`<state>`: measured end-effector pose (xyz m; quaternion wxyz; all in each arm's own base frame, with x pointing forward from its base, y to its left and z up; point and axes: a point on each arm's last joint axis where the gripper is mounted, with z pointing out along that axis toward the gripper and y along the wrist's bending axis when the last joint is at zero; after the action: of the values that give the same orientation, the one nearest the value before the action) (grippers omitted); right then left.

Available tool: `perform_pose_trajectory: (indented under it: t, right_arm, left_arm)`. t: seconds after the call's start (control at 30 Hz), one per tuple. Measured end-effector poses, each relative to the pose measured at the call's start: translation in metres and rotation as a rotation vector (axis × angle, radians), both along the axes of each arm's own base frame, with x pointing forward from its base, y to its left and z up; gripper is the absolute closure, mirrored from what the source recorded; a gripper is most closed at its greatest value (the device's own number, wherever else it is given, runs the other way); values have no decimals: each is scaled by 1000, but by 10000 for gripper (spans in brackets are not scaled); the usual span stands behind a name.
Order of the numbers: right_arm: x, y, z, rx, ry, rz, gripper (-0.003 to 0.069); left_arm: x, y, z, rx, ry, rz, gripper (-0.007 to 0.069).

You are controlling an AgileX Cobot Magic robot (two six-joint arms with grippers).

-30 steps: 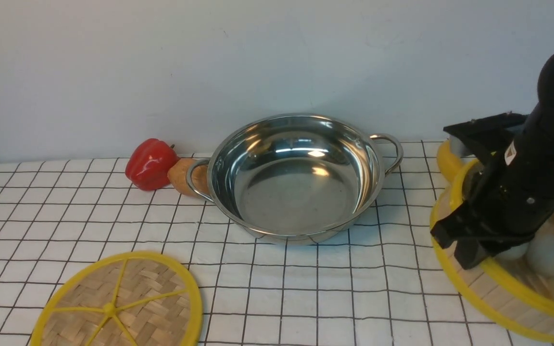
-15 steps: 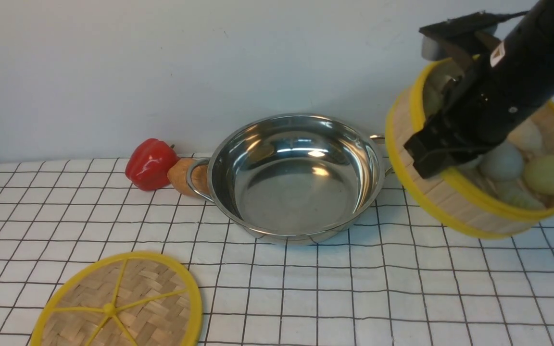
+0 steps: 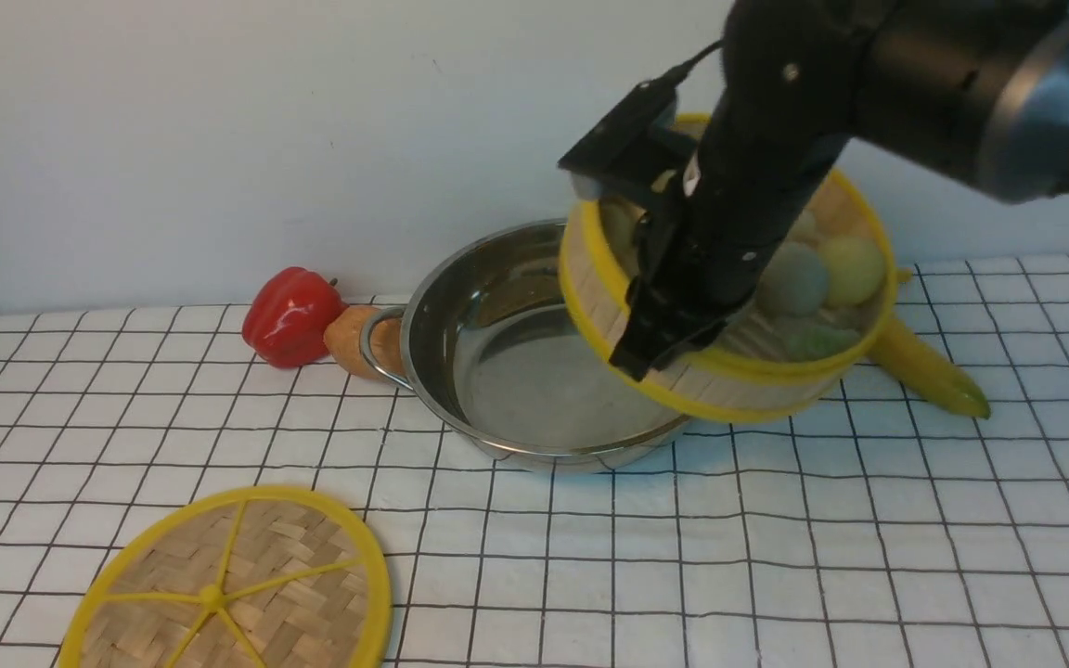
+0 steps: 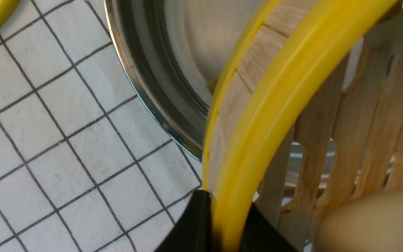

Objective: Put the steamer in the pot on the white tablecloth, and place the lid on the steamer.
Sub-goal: 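Place the bamboo steamer basket of food into the steel pot with the right gripper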

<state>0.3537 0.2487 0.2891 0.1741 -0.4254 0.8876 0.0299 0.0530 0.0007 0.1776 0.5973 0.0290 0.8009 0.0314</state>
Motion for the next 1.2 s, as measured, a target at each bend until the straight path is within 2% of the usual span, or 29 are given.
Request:
perform_pose_trajectory:
  t: [0.23,1.2]
  right_arm:
    - [4,19,-13,-87,-45,74,591]
    - [-2,30,-11,-128,-114,377,591]
  left_arm:
    - [0,0,0,0,0,0,382]
    - [0,0,0,0,0,0,382]
